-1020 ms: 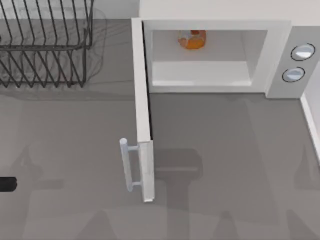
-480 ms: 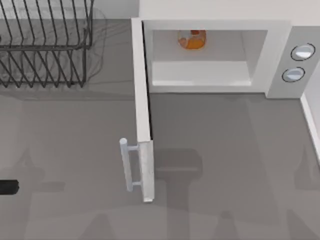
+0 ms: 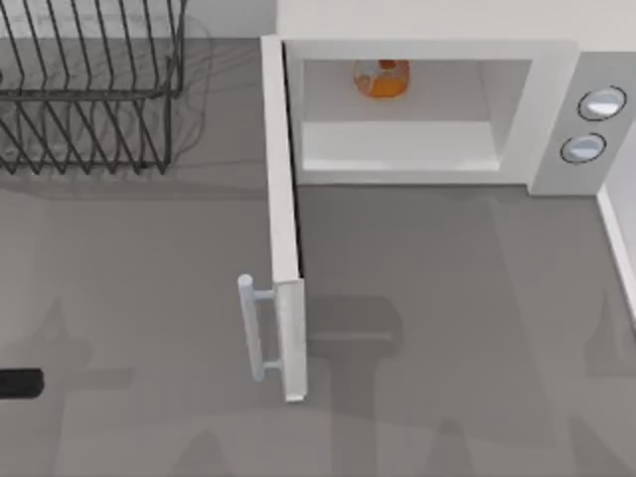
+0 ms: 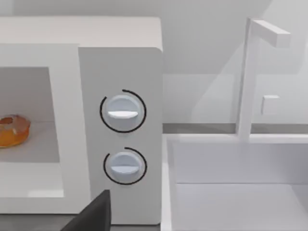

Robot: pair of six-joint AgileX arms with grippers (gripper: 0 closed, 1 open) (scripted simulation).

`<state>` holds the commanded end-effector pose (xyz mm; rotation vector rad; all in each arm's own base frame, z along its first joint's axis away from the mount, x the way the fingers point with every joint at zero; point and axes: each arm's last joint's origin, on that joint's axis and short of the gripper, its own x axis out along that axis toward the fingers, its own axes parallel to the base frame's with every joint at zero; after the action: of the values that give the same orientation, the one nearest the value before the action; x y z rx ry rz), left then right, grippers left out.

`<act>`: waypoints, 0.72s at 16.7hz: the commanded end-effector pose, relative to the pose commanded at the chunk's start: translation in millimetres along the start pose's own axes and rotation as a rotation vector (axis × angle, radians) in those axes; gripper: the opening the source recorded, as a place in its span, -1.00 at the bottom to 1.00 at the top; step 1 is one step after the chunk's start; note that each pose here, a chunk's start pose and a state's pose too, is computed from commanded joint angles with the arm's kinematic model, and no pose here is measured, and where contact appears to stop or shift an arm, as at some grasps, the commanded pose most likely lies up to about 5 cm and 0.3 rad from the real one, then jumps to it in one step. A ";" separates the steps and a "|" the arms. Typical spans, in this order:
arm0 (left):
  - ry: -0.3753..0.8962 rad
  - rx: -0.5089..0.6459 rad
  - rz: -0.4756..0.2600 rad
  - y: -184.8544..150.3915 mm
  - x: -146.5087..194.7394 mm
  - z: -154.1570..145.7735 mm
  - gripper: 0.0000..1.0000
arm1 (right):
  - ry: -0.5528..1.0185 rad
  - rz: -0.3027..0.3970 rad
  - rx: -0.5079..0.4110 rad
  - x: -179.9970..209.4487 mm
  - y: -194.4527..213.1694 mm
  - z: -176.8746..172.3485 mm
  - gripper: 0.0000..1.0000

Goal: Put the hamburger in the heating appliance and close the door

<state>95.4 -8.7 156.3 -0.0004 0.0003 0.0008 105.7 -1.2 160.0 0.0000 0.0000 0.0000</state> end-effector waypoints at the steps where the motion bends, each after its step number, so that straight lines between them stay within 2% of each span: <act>1: 0.000 0.000 0.000 0.1 -0.2 0.8 -1.00 | 0.000 0.000 0.000 0.0 0.0 0.0 1.00; 5: 0.000 0.000 0.000 1.2 -3.8 12.3 -1.00 | 0.000 0.000 0.000 0.0 0.0 0.0 1.00; 12: -0.003 0.000 -0.002 3.4 -6.5 12.3 -1.00 | 0.000 0.000 0.000 0.0 0.0 0.0 1.00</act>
<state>88.9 -5.3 168.6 -0.0007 -0.0026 -0.0011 105.7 -1.2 160.0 0.0000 0.0000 0.0000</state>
